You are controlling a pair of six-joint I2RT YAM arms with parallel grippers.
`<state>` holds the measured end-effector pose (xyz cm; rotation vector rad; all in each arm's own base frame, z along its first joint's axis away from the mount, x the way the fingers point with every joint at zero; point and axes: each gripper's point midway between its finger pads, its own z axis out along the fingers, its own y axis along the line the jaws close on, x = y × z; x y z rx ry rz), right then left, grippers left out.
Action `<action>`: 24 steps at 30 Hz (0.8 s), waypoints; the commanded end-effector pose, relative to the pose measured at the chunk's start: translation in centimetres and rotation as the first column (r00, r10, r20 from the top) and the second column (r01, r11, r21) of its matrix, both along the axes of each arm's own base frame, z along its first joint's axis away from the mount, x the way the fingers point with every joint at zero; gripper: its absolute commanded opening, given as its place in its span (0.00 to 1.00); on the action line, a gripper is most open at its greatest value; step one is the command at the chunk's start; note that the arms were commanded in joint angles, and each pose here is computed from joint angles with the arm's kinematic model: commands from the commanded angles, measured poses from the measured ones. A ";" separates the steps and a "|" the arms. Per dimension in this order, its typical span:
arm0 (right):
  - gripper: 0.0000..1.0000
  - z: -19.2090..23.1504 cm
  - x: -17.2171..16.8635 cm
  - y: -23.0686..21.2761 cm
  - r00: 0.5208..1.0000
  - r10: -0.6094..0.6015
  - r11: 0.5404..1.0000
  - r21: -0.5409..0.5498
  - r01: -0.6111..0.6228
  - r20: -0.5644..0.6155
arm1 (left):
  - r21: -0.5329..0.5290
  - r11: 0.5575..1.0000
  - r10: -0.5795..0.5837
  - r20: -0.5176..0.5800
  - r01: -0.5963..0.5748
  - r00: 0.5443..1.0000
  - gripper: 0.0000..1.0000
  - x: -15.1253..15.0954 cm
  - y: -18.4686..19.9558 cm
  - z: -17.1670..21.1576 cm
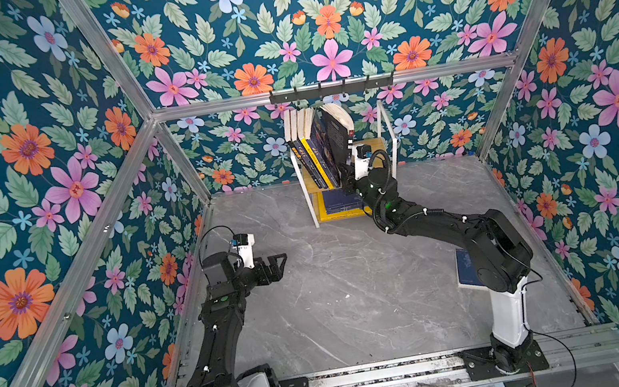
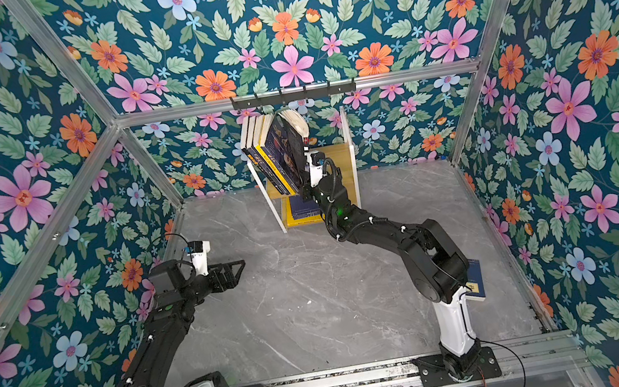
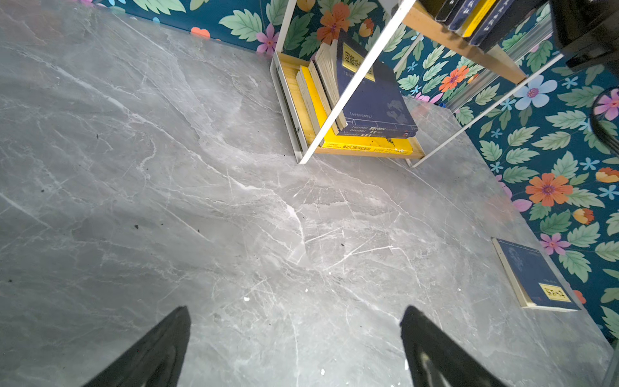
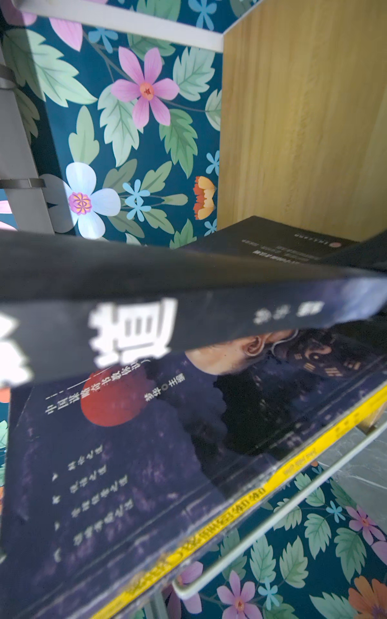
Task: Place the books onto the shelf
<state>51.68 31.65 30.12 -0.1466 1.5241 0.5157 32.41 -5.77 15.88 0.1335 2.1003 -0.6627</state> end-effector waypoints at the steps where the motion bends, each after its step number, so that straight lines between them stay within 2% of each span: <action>1: 0.00 -0.8 -0.5 1.3 0.997 0.073 0.997 0.033 -0.072 -0.035 | -0.009 1.000 -0.015 0.038 0.015 0.999 1.00 0.3 -0.2 1.0; 11: 0.01 -1.9 -0.3 2.9 0.987 0.139 0.990 0.028 -0.137 -0.080 | 0.007 1.000 -0.010 0.030 0.010 0.999 1.00 0.1 -0.1 0.5; 18: 0.25 -1.7 -1.1 2.6 0.986 0.149 0.989 -0.008 -0.150 -0.075 | 0.011 1.000 -0.010 0.033 0.010 0.999 1.00 0.0 -0.1 0.5; 24: 0.34 -1.8 -2.1 2.5 0.981 0.179 0.983 -0.036 -0.182 -0.071 | 0.003 1.000 -0.010 0.034 0.010 0.999 1.00 0.1 -0.1 0.6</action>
